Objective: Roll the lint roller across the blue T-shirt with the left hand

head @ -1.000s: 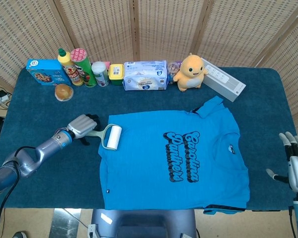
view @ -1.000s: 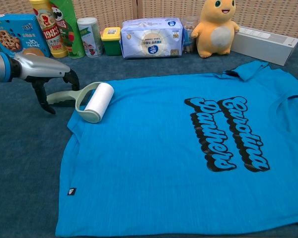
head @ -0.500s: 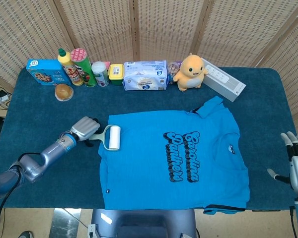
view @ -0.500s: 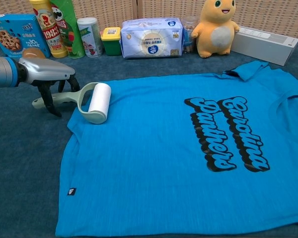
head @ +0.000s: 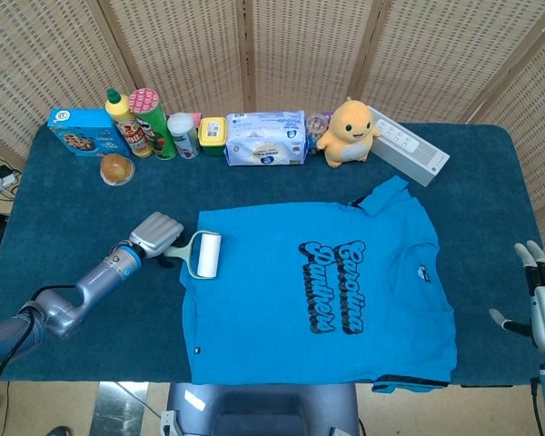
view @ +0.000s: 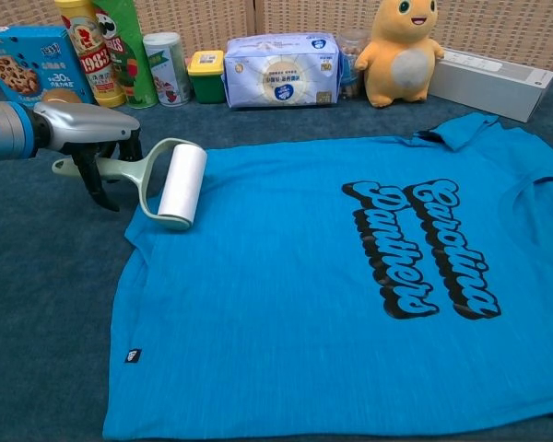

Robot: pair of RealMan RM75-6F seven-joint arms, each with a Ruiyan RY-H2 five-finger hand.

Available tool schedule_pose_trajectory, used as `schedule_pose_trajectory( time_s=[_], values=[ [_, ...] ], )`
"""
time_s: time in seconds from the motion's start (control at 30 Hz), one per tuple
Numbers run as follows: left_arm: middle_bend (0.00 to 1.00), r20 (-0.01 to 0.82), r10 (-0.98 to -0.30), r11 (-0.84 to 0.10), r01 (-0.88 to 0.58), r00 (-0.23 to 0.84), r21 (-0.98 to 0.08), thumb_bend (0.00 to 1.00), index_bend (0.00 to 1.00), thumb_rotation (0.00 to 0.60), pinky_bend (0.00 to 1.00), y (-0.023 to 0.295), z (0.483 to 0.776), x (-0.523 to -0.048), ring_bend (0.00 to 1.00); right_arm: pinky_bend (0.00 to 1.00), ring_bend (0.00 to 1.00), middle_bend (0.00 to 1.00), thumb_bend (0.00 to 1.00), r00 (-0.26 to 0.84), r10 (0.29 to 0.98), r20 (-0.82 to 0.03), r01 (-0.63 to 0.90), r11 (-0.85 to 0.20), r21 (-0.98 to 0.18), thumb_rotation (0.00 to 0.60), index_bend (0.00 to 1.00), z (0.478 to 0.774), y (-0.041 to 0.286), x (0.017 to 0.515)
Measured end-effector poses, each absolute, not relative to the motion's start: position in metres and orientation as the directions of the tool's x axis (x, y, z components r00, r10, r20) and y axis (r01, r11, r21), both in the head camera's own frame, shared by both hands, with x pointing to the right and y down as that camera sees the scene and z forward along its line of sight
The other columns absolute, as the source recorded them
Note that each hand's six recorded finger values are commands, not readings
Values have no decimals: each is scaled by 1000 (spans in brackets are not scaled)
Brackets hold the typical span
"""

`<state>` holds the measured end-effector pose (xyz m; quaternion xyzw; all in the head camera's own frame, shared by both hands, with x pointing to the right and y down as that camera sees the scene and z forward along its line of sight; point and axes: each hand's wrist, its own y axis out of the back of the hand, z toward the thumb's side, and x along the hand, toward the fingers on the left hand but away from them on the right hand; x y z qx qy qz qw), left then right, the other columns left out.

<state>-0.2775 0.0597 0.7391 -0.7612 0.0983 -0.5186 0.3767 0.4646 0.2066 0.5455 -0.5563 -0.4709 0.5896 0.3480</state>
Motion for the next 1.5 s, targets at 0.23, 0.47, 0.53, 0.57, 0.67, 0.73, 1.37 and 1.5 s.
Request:
schedule_pose_trajectory(
  time_s=[0.23, 0.47, 0.53, 0.57, 0.67, 0.73, 1.37, 1.5],
  values=[
    [779, 723, -541, -718, 212, 430, -663, 290, 928, 600, 908, 56, 737, -274, 685, 0, 0, 0, 0, -135, 935, -328, 116, -314, -942, 600, 0, 545, 207, 464],
    [780, 739, -527, -737, 206, 420, -643, 524, 929, 600, 1000, 54, 734, -269, 723, 0, 0, 0, 0, -133, 936, -327, 118, -313, -943, 600, 0, 544, 207, 464],
    [780, 744, -524, -744, 203, 415, -637, 598, 929, 600, 1000, 53, 734, -269, 734, 0, 0, 0, 0, -133, 936, -325, 120, -311, -943, 600, 0, 543, 207, 464],
    [780, 746, -522, -747, 200, 413, -634, 629, 928, 600, 1000, 53, 733, -268, 735, 0, 0, 0, 0, -133, 936, -325, 120, -310, -943, 600, 0, 543, 207, 464],
    [780, 754, -517, -758, 192, 406, -623, 757, 929, 600, 1000, 53, 733, -267, 735, 0, 0, 0, 0, -131, 937, -323, 121, -309, -943, 600, 0, 542, 207, 464],
    [780, 759, -511, -768, 183, 402, -614, 830, 929, 600, 1000, 53, 732, -266, 739, 0, 0, 0, 0, -130, 938, -323, 122, -308, -944, 600, 0, 541, 208, 464],
    [846, 763, -527, -754, 208, 373, -623, 505, 1000, 600, 1000, 43, 718, -266, 813, 0, 0, 0, 0, -121, 939, -323, 134, -307, -942, 600, 0, 539, 208, 462],
    [887, 754, -539, -734, 230, 375, -639, 491, 1000, 600, 1000, 43, 717, -266, 848, 0, 0, 0, 0, -120, 939, -322, 135, -306, -942, 600, 0, 538, 208, 462]
  ],
)
